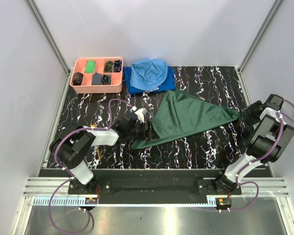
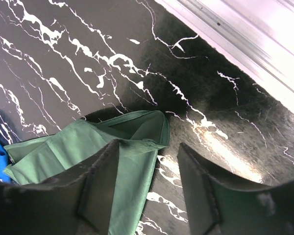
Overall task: Fold the napkin, place the utensils inside, and roll it up
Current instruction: Fold the napkin
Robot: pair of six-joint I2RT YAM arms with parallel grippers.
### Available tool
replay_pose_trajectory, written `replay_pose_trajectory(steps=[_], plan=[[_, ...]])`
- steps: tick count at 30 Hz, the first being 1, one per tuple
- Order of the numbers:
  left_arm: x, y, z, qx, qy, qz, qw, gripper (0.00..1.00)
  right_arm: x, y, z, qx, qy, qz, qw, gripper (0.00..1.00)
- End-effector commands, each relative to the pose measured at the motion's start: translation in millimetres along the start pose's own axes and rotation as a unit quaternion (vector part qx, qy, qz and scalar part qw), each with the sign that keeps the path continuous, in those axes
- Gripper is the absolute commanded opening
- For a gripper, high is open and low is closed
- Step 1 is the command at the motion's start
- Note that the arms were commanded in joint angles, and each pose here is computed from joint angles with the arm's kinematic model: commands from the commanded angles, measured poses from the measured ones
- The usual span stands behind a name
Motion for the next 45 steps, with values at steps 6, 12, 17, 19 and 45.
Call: replay_pose_trajectory(steps=[6, 12, 17, 19, 45], plan=[[-25, 0, 29, 0.057, -0.019, 0.063, 0.996, 0.77, 8, 3, 1, 0.006, 0.007, -0.019, 1.0, 0.45], [-25, 0, 30, 0.059, -0.022, 0.064, 0.996, 0.77, 17, 14, 3, 0.014, 0.006, -0.022, 1.0, 0.31], [-25, -1, 31, 0.061, -0.025, 0.066, 0.996, 0.77, 23, 23, 4, 0.021, -0.016, -0.019, 0.999, 0.17], [-25, -1, 31, 0.062, -0.024, 0.066, 0.996, 0.77, 26, 23, 3, 0.016, -0.035, -0.026, 0.999, 0.15], [-24, -5, 29, 0.058, -0.019, 0.07, 0.996, 0.78, 57, -10, -9, -0.124, -0.138, -0.14, 0.973, 0.69]])
Point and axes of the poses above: each gripper's point midway between its finger pads, its own y axis out along the fingers, its own z axis along the line the jaws close on, x = y × z, the point moved 10 cm from there along -y, back along the fingers, and after that the axes turned 2 degrees about -y, right-handed, at the moved point
